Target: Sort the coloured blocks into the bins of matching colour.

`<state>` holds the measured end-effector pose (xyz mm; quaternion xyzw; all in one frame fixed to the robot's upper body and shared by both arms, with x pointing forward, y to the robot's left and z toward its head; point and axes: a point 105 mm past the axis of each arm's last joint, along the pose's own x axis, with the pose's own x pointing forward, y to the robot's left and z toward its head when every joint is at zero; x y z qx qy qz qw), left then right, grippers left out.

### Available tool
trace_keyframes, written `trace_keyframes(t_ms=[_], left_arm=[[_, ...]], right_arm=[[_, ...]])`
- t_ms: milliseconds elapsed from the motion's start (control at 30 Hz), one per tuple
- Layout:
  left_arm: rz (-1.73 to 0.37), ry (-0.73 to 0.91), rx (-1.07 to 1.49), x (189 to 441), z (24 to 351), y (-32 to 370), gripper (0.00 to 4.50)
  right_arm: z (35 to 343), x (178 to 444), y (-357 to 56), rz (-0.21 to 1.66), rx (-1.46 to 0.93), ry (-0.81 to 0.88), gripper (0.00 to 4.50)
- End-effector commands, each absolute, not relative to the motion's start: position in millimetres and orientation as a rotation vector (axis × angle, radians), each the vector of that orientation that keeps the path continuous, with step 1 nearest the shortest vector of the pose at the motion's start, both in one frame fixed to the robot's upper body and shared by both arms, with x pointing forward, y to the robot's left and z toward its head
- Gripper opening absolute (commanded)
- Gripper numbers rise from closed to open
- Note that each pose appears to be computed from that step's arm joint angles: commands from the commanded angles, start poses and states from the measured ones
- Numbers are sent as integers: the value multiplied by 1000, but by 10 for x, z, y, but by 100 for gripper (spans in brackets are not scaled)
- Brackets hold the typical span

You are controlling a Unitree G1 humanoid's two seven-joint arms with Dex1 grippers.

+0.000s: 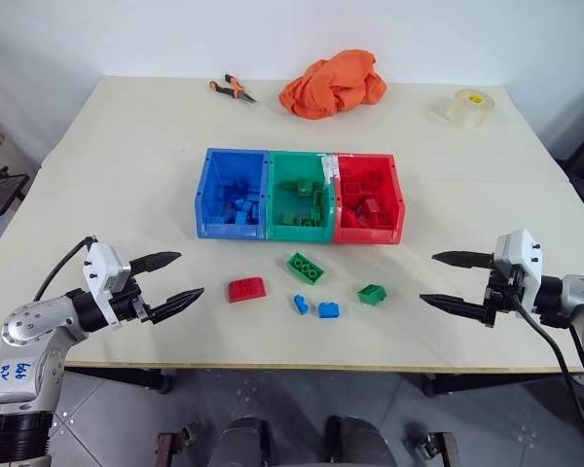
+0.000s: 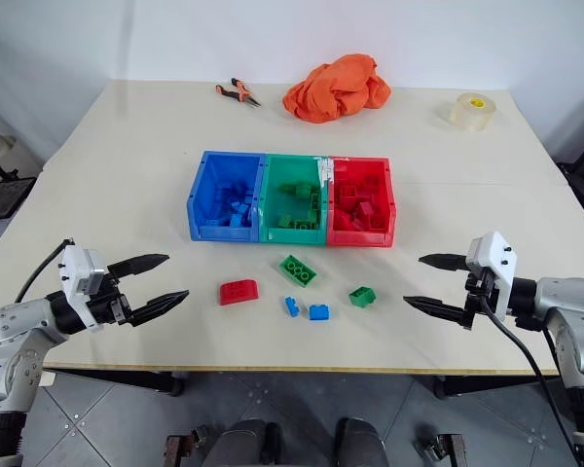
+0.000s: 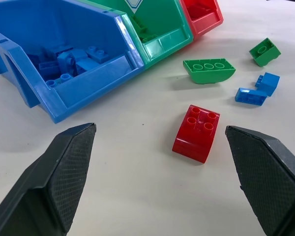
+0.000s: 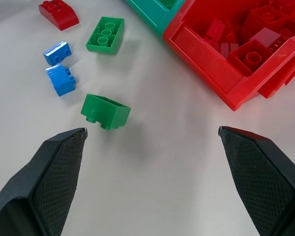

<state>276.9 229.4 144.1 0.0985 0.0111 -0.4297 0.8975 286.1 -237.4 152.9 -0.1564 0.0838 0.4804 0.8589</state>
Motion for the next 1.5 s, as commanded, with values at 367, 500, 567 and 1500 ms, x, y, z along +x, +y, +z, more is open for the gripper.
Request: trace_keyframes(t_ms=[367,500,567,1500], left_arm=[[-911,-57,246,2918,1637,2133,448],[-1050,-42,221,2905,1632,1940,448],[-1110,-34,208,2887,1622,1889,448],[-1063,106,238,2475,1461,2241,448]], right_arm=[[1707,2887,-2457,963,-404,152,450],[1647,2764,-2653,934,-447,256,450],[1627,2696,-2753,914,-464,294,450],[1250,3252,-1905,1265,-646,348,450]])
